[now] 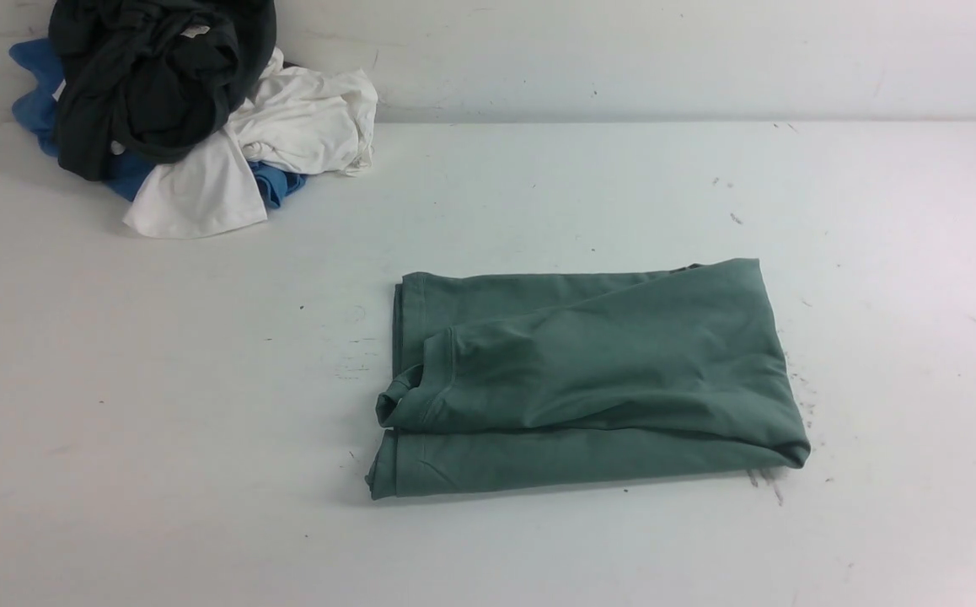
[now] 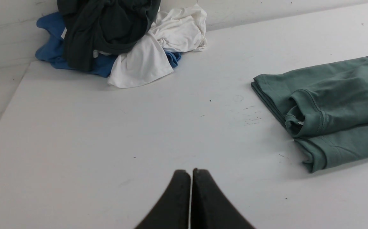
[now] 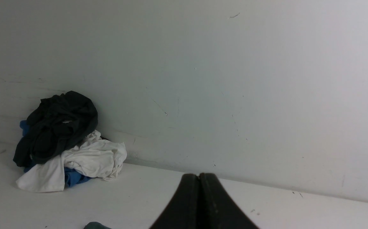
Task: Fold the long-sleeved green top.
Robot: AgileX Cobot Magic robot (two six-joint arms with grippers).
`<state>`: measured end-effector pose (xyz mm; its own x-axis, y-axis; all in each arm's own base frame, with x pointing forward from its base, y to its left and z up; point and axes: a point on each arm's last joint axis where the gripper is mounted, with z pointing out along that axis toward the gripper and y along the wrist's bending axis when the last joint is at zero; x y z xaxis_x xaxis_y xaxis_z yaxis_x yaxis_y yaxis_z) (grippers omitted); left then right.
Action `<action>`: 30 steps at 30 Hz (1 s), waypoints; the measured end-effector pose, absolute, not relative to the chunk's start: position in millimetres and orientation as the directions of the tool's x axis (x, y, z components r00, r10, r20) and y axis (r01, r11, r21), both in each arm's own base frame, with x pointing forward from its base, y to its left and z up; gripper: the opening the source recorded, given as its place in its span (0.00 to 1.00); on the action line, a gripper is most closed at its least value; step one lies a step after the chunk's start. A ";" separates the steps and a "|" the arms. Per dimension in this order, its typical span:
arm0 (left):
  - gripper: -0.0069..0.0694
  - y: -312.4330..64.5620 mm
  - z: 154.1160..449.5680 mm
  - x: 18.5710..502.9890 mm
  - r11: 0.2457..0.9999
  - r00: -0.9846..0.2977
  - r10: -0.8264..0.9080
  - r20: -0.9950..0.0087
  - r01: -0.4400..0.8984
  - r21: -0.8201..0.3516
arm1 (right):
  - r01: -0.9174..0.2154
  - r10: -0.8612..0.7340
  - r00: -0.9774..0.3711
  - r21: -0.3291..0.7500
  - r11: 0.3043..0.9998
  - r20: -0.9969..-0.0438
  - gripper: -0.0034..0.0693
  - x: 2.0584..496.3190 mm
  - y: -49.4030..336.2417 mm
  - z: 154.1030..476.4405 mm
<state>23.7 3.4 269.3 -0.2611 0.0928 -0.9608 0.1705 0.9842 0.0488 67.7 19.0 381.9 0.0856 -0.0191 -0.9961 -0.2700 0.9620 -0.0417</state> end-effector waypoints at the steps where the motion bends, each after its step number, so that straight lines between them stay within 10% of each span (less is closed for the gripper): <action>1: 0.08 3.4 269.3 23.7 0.984 -0.261 0.093 -0.961 0.170 0.049 | -0.270 -0.019 0.086 -0.042 0.962 -0.996 0.03 67.7 19.0 381.9; 10: 0.08 3.4 269.3 23.7 0.984 -0.261 0.093 -0.961 0.170 0.049 | -0.261 -0.038 0.068 -0.055 0.964 -0.997 0.03 68.5 18.4 367.7; 21: 0.08 3.4 269.3 23.7 0.984 -0.261 0.093 -0.961 0.170 0.049 | 0.006 -0.042 -0.091 -0.043 0.999 -0.995 0.03 61.5 -0.9 215.6; 30: 0.08 3.5 269.5 23.3 0.984 -0.257 0.092 -0.962 0.170 0.048 | 0.060 0.019 -0.181 0.008 0.998 -0.983 0.03 55.1 -4.0 182.1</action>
